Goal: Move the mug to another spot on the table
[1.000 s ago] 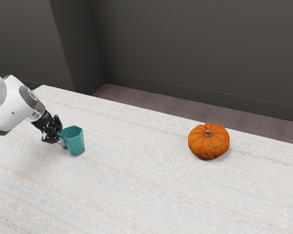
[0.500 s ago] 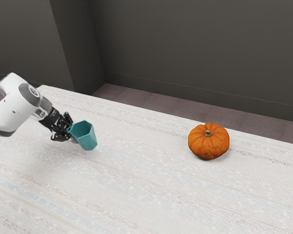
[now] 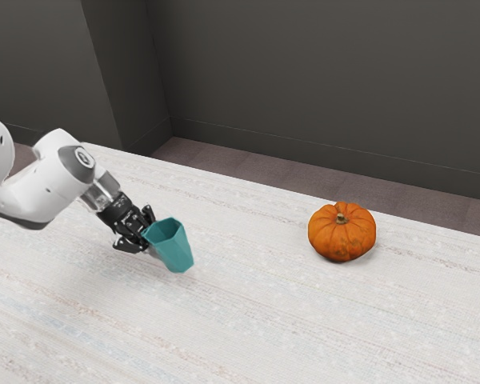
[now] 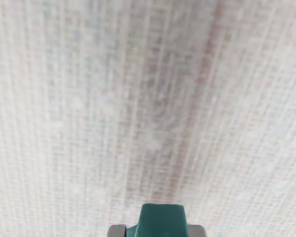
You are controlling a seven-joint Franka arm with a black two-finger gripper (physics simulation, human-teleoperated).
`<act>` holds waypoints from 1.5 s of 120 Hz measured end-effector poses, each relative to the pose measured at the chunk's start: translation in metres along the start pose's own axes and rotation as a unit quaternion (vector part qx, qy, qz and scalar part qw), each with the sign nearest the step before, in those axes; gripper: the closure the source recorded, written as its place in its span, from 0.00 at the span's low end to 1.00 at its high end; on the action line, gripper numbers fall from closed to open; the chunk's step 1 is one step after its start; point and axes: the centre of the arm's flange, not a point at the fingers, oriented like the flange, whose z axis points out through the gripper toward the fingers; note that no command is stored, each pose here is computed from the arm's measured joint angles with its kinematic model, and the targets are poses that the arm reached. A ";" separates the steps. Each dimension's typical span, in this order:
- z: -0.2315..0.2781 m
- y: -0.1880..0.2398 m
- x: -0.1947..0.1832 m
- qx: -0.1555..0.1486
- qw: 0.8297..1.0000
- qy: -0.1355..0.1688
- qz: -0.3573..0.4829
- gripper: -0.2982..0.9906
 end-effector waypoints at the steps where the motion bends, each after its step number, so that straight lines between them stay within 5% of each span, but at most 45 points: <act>1: 0.001 0.000 0.000 0.001 1.000 0.000 0.000 0.78; 10: 0.011 -0.001 -0.005 0.013 1.000 -0.004 0.005 0.77; 25: 0.023 0.001 -0.012 0.023 1.000 -0.005 0.019 0.54; 43: 0.026 0.003 -0.015 0.023 0.999 -0.003 0.028 0.38; 73: -0.012 0.006 -0.035 -0.014 0.998 0.004 0.057 0.28; 89: -0.062 0.008 -0.064 -0.025 0.990 0.052 0.127 0.26; 110: -0.162 0.042 -0.125 0.021 0.935 0.210 0.286 0.24; 130: -0.267 0.051 -0.255 0.046 0.828 0.346 0.438 0.24; 147: -0.257 0.041 -0.285 0.121 0.782 0.372 0.486 0.23; 180: -0.276 0.036 -0.247 0.183 0.768 0.372 0.488 0.23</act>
